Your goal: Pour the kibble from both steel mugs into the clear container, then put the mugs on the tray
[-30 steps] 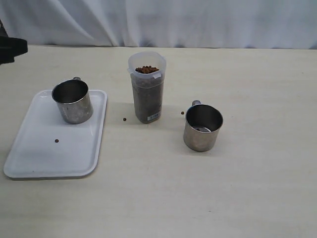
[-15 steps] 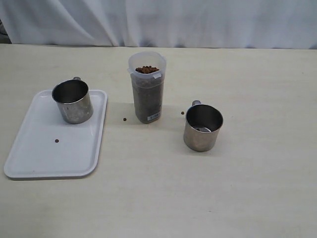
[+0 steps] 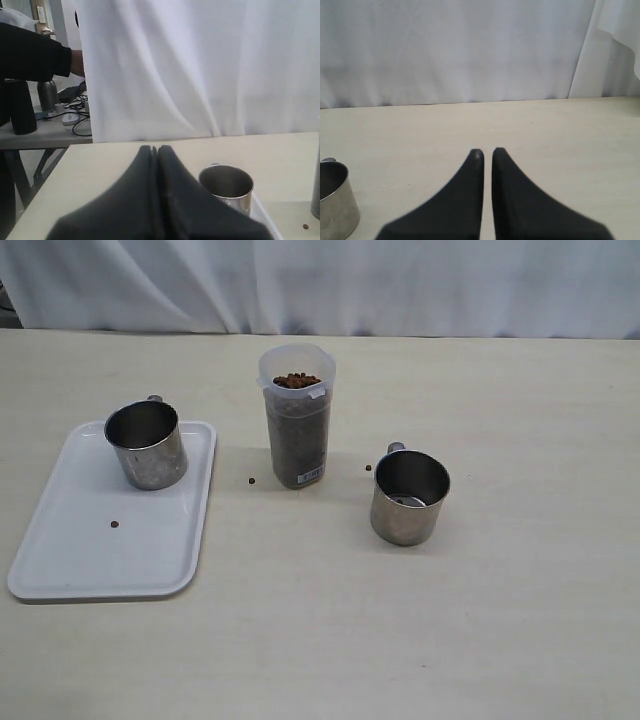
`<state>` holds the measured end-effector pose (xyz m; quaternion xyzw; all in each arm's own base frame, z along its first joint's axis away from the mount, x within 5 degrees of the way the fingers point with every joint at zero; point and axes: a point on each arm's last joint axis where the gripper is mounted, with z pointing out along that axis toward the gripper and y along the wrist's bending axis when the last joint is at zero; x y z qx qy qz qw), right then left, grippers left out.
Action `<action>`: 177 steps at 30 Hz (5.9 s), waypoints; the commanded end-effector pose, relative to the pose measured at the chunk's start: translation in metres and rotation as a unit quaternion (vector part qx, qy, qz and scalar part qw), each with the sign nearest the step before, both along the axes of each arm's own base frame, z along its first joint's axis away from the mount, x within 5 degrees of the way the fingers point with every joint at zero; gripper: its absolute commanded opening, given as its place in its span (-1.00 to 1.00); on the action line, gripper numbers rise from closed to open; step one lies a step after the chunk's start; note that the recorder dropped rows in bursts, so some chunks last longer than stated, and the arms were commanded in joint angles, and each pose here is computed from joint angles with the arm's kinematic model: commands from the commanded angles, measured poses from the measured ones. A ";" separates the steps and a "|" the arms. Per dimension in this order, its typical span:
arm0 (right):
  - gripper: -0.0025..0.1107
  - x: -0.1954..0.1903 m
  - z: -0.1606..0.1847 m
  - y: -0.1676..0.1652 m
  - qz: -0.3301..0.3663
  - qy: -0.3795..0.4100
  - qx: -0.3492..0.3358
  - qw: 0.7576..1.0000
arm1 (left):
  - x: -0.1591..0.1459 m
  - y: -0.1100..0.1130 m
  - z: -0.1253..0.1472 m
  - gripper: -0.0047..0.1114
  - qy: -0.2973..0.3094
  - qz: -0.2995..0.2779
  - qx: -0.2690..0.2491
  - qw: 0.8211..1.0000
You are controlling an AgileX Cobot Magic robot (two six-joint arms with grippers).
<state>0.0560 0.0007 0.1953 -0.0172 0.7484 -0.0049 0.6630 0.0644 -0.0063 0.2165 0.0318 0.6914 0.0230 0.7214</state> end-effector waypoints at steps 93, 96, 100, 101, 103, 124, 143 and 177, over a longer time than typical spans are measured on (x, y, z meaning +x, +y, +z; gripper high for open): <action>-0.88 0.000 -0.001 0.000 -0.004 0.001 -0.002 1.000 | -0.006 0.009 -0.013 -0.92 0.037 0.034 -0.044 0.998; -0.88 0.000 -0.001 0.000 -0.004 0.001 -0.002 1.000 | -0.008 0.009 -0.012 -0.92 0.026 0.033 -0.044 0.998; -0.88 0.000 -0.001 0.000 -0.004 0.001 -0.002 1.000 | -0.008 0.007 -0.014 -0.92 0.033 0.016 -0.044 0.998; -0.88 0.000 -0.001 0.000 -0.004 0.001 -0.002 1.000 | -0.008 0.006 -0.014 -0.92 0.038 0.011 -0.044 0.998; -0.88 0.000 -0.001 0.000 -0.004 0.001 -0.002 1.000 | -0.008 0.006 -0.015 -0.92 0.041 0.007 -0.042 0.998; -0.88 0.000 -0.001 0.000 -0.004 0.001 -0.002 1.000 | -0.008 0.006 -0.015 -0.92 0.041 0.008 -0.055 0.998; -0.88 0.000 -0.001 0.000 -0.004 0.001 -0.002 1.000 | -0.008 0.007 -0.017 -0.92 0.051 0.013 -0.042 0.998; -0.79 0.037 0.016 0.042 0.215 -0.061 0.003 0.975 | -0.008 0.007 -0.019 -0.92 0.062 0.013 -0.031 0.998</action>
